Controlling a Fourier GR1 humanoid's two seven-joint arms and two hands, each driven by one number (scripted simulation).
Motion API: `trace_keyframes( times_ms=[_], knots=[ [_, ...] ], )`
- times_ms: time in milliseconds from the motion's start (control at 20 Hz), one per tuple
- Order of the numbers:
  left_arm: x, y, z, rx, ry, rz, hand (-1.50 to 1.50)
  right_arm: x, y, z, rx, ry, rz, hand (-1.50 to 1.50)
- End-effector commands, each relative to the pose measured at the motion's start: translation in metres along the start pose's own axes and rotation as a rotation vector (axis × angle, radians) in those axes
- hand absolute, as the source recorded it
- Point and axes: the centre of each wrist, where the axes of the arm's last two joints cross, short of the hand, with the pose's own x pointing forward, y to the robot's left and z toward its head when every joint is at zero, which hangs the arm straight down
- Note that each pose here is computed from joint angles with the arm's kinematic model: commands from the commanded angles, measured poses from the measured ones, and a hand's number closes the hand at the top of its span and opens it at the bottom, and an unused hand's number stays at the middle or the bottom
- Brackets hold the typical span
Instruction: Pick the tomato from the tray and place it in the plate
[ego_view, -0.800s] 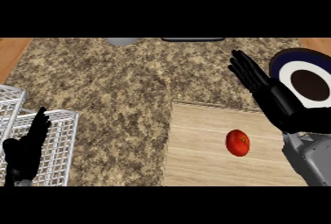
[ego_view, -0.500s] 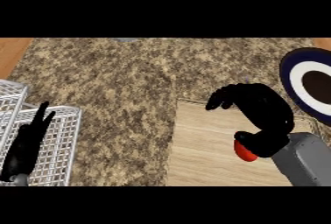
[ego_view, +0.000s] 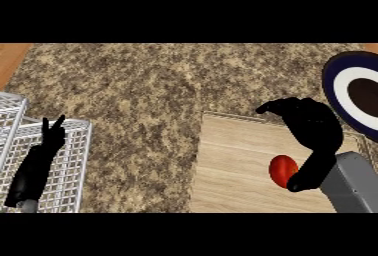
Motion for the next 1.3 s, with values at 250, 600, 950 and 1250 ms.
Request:
trace_keyframes(
  times_ms=[250,600,950,1250],
  knots=[
    [0.033,-0.036,-0.010,-0.113,-0.129,0.222,0.00,0.018,-0.031,0.013,0.213,0.021,0.069,-1.50],
    [0.021,-0.034,-0.011,-0.101,-0.111,0.236,0.00,0.041,-0.034,0.008,0.292,0.054,0.194,-1.50],
    [0.029,-0.046,0.001,-0.130,-0.120,0.229,0.00,0.048,-0.027,-0.001,0.428,0.152,0.333,-1.50],
    [0.027,-0.043,-0.002,-0.129,-0.122,0.218,0.00,0.034,-0.016,0.008,0.508,0.206,0.518,-1.50]
  ],
)
